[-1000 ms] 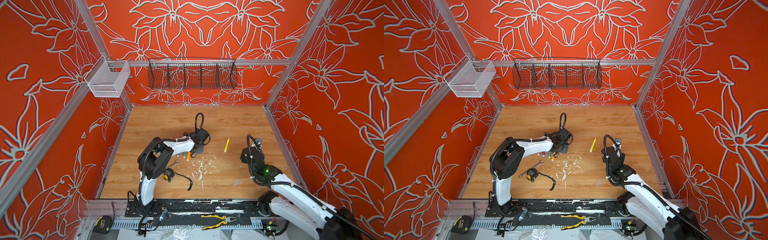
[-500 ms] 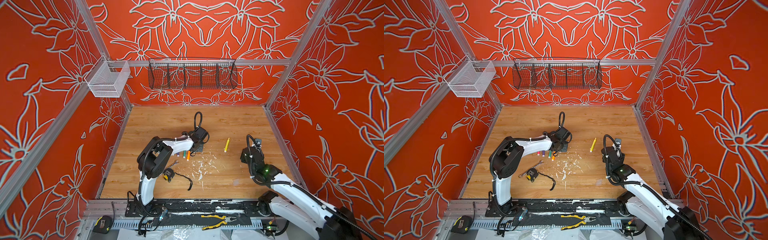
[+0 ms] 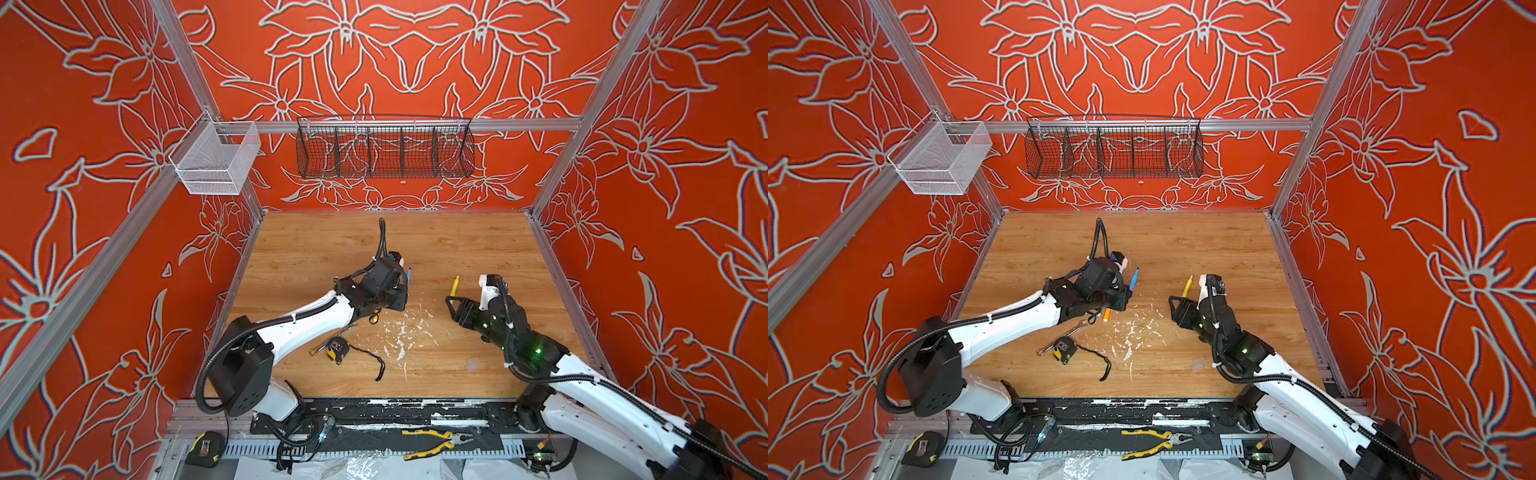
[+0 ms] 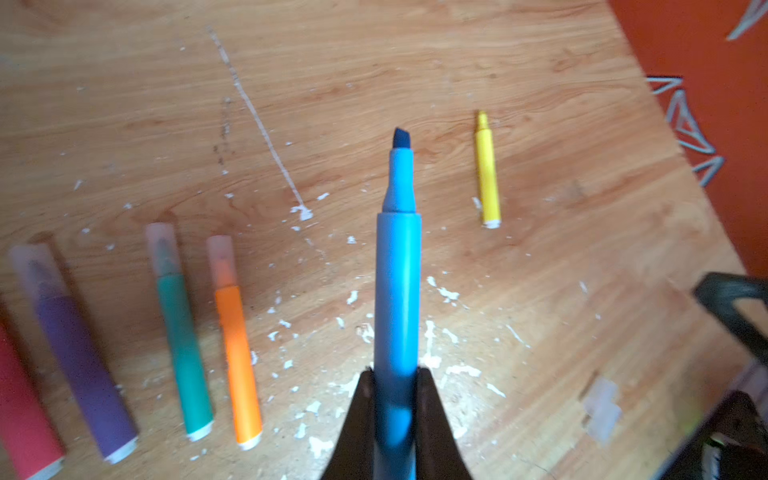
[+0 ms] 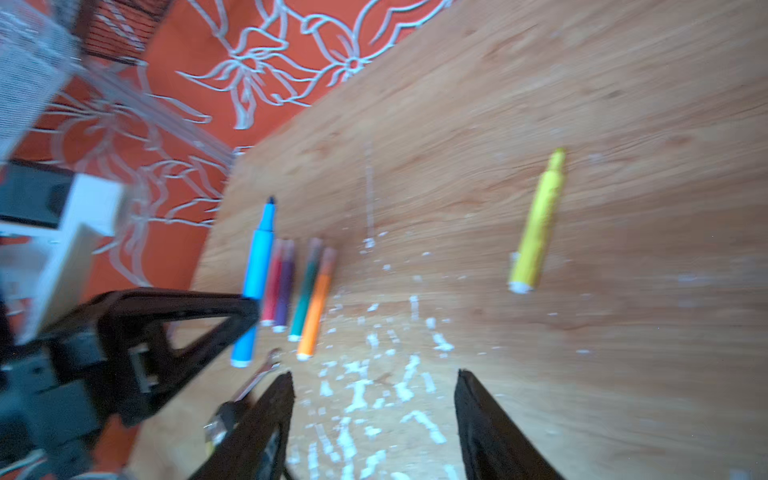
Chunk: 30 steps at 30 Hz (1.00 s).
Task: Insert the pens into the pen caps
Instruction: 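Lift the blue marker upright with the left gripper toward the right gripper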
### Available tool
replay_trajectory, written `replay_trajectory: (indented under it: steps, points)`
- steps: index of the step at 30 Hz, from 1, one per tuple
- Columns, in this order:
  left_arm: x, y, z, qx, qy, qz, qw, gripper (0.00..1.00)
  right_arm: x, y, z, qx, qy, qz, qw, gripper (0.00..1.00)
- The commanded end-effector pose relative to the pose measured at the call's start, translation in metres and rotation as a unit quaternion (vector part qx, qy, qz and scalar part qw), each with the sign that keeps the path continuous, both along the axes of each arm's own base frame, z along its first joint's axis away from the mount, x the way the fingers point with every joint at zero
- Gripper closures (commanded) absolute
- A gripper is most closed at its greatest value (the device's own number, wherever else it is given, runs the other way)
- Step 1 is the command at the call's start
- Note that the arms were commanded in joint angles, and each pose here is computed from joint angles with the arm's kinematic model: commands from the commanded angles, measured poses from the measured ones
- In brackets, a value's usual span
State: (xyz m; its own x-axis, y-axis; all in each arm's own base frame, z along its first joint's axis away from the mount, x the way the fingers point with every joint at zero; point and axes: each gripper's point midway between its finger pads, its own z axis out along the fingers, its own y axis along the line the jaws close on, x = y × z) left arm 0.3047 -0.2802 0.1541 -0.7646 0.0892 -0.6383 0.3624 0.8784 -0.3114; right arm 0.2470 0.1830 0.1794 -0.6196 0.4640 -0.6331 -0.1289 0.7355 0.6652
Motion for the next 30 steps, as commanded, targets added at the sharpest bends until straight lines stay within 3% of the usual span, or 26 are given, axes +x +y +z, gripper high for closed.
replay_trajectory:
  steps: [1, 10, 16, 30]
  points:
    - [-0.019, -0.017, 0.003, -0.021, -0.017, -0.039, 0.999, 1.0, -0.013, 0.037, 0.026, 0.106, -0.02, 0.051, 0.993, 0.35]
    - [-0.058, -0.045, 0.028, -0.047, -0.083, -0.11, 0.989, 1.0, -0.019, 0.078, 0.032, 0.156, -0.011, 0.096, 0.983, 0.37]
    - [-0.066, -0.04, 0.036, -0.059, -0.096, -0.115, 0.987, 1.0, -0.014, 0.075, 0.017, 0.149, -0.002, 0.072, 0.986, 0.41]
    - [-0.075, -0.043, 0.036, -0.068, -0.104, -0.143, 0.982, 1.0, -0.008, 0.067, 0.028, 0.144, -0.022, 0.048, 0.988, 0.56]
